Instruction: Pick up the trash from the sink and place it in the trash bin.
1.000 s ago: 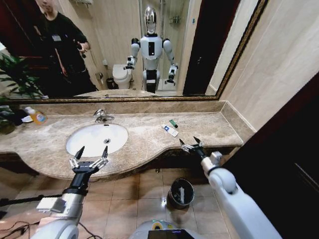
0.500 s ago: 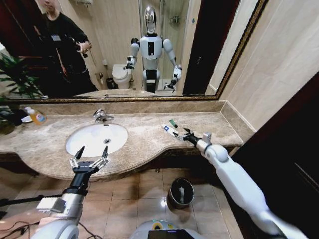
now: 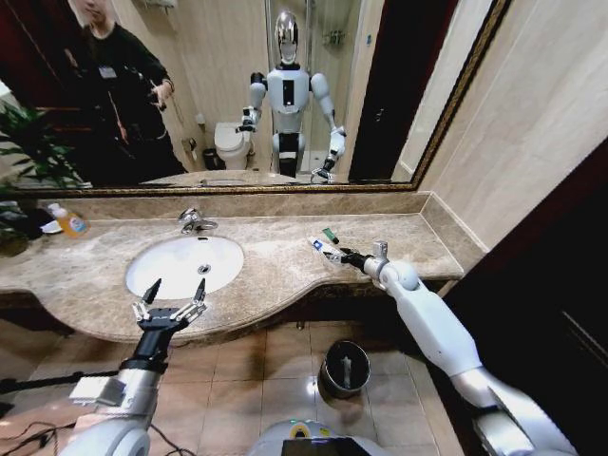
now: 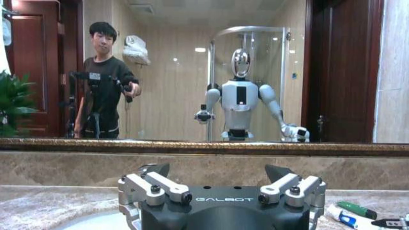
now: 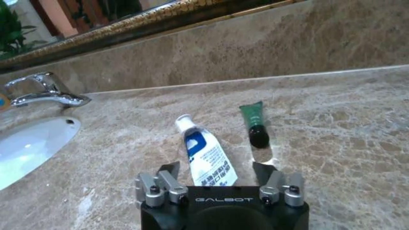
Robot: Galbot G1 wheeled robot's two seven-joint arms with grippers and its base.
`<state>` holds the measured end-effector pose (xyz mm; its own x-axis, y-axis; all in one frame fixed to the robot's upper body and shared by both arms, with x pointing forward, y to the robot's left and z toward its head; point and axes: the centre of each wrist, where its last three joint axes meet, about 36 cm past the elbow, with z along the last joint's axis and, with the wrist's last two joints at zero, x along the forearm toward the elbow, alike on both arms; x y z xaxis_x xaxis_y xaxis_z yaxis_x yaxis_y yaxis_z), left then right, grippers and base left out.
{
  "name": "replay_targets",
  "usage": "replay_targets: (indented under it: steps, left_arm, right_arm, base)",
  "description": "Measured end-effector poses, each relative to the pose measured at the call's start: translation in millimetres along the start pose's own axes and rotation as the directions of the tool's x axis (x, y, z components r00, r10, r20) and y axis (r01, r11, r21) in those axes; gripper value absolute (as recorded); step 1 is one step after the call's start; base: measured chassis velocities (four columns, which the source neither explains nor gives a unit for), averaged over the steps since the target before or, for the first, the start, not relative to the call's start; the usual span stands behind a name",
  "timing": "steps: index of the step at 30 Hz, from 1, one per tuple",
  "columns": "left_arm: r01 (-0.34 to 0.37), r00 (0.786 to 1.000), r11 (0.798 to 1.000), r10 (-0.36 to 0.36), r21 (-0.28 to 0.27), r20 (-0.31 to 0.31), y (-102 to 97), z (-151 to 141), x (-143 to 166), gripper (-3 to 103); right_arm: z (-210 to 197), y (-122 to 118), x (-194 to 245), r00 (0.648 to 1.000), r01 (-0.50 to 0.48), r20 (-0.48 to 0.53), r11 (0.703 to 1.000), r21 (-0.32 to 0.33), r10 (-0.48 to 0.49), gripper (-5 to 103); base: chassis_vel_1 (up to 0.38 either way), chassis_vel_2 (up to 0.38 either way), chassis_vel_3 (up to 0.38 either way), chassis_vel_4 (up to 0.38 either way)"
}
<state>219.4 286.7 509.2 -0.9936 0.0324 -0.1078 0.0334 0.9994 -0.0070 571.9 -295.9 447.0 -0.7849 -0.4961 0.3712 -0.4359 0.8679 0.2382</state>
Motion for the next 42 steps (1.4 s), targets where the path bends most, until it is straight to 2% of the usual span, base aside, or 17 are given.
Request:
replay_targets:
  steps: [1,2,4,6,9,10,13,16,18,21,26,32,34,37,39,40,42]
  left_arm:
    - [0.000,1.000,1.000,0.000,0.000,0.000,0.0,0,0,100]
    - [0.000,1.000,1.000,0.000,0.000,0.000,0.0,0,0,100]
    - [0.000,1.000,1.000,0.000,0.000,0.000,0.0,0,0,100]
    - [0.000,1.000,1.000,0.000,0.000,0.000,0.0,0,0,100]
    - [0.000,1.000,1.000,0.000,0.000,0.000,0.0,0,0,100]
    - [0.000,1.000,1.000,0.000,0.000,0.000,0.0,0,0,100]
    - [0.000,1.000,1.000,0.000,0.000,0.000,0.0,0,0,100]
    - [0.000,1.000,1.000,0.000,0.000,0.000,0.0,0,0,100]
    - [0.000,1.000,1.000,0.000,0.000,0.000,0.0,0,0,100]
    - [0.000,1.000,1.000,0.000,0.000,0.000,0.0,0,0,100]
    - [0.000,1.000,1.000,0.000,0.000,0.000,0.0,0,0,100]
    - [0.000,1.000,1.000,0.000,0.000,0.000,0.0,0,0,100]
    - [0.000,1.000,1.000,0.000,0.000,0.000,0.0,0,0,100]
    - [0.000,1.000,1.000,0.000,0.000,0.000,0.0,0,0,100]
    - [0.000,1.000,1.000,0.000,0.000,0.000,0.0,0,0,100]
    - [0.000,1.000,1.000,0.000,0.000,0.000,0.0,0,0,100]
    - [0.000,1.000,1.000,0.000,0.000,0.000,0.0,0,0,100]
  right_arm:
    - [1,-1,1,1.000,-0.004,0.000,1.000,-0.002,0.004,71]
    - [1,-1,1,1.000,-0.004,0.000,1.000,-0.002,0.004,71]
    - [2,-1,3,1.000,-0.006,0.002,1.000,-0.002,0.006,60]
    - [3,-1,3,1.000,-0.007,0.004,1.000,-0.002,0.007,60]
    - [5,0,5,1.000,-0.012,0.010,1.000,-0.001,0.012,44]
    - [5,0,5,1.000,-0.012,0.010,1.000,-0.001,0.012,44]
    - [8,0,6,1.000,-0.016,0.014,1.000,0.003,0.016,33]
    - [10,3,7,1.000,-0.015,0.016,1.000,0.007,0.015,17]
    - [10,3,7,1.000,-0.015,0.017,1.000,0.007,0.014,17]
    - [11,7,7,1.000,-0.016,0.020,1.000,0.011,0.016,2]
    - [11,13,7,0.999,-0.025,0.031,1.000,0.007,0.025,0]
    - [18,27,18,0.990,-0.057,0.131,0.998,-0.017,0.058,0]
    - [25,29,28,0.977,-0.075,0.201,0.997,-0.009,0.075,0]
    - [32,30,34,0.961,-0.114,0.255,0.993,0.028,0.104,0]
    - [45,28,44,0.937,-0.181,0.323,0.977,0.117,0.135,0]
    - [45,28,44,0.937,-0.181,0.323,0.977,0.117,0.135,0]
    - [53,30,55,0.923,-0.217,0.355,0.961,0.172,0.145,0]
  base:
    - [0.000,0.000,0.000,0.000]
    - [0.000,0.000,0.000,0.000]
    - [0.000,0.000,0.000,0.000]
    - [0.000,0.000,0.000,0.000]
    - [0.000,0.000,0.000,0.000]
    - [0.000,0.000,0.000,0.000]
    - [0.000,0.000,0.000,0.000]
    - [0.000,0.000,0.000,0.000]
    - [0.000,0.000,0.000,0.000]
    - [0.000,0.000,0.000,0.000]
    - [0.000,0.000,0.000,0.000]
    - [0.000,0.000,0.000,0.000]
    - [0.000,0.000,0.000,0.000]
    - [0.000,0.000,0.000,0.000]
    - [0.000,0.000,0.000,0.000]
    - [0.000,0.000,0.000,0.000]
    - [0.000,0.000,0.000,0.000]
